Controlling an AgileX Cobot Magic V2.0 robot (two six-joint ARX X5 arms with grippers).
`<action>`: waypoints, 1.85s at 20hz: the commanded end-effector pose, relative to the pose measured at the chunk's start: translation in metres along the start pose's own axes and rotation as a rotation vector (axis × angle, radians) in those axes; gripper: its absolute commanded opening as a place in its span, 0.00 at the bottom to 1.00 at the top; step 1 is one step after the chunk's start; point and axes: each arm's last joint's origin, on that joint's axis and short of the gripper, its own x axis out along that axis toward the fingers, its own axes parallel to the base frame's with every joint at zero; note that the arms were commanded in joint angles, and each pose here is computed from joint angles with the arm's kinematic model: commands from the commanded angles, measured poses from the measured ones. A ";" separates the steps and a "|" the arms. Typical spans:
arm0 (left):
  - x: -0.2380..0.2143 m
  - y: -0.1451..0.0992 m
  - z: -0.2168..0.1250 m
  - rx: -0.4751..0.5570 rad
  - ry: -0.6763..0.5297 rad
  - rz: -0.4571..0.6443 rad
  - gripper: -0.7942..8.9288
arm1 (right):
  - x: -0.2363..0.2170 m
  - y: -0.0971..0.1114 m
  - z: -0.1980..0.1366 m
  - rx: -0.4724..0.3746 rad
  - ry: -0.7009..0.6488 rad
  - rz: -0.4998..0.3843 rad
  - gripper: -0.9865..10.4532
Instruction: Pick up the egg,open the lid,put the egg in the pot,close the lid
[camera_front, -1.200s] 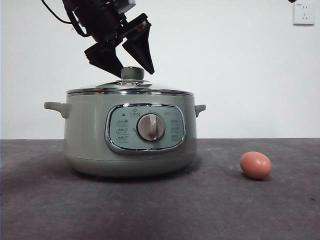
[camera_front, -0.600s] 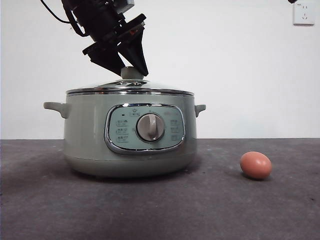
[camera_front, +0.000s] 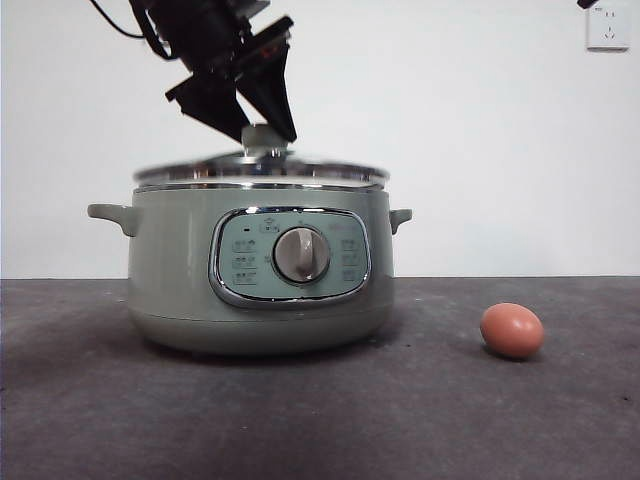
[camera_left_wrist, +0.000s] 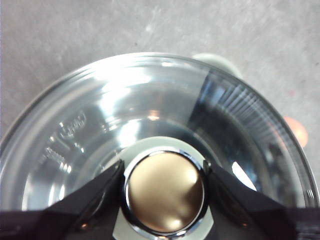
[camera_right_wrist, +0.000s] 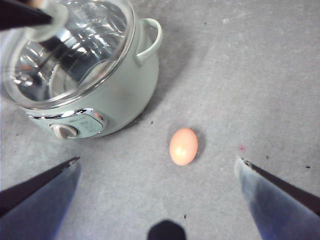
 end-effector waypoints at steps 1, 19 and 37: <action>-0.019 -0.003 0.019 0.014 -0.093 -0.005 0.07 | 0.000 0.000 0.002 -0.002 -0.011 -0.001 0.58; -0.271 -0.024 -0.020 -0.019 -0.433 0.250 0.07 | 0.142 -0.020 0.007 -0.016 0.309 -0.088 0.58; -0.334 -0.070 -0.082 -0.038 -0.389 0.312 0.07 | 0.230 -0.012 -0.026 -0.024 0.510 -0.174 0.19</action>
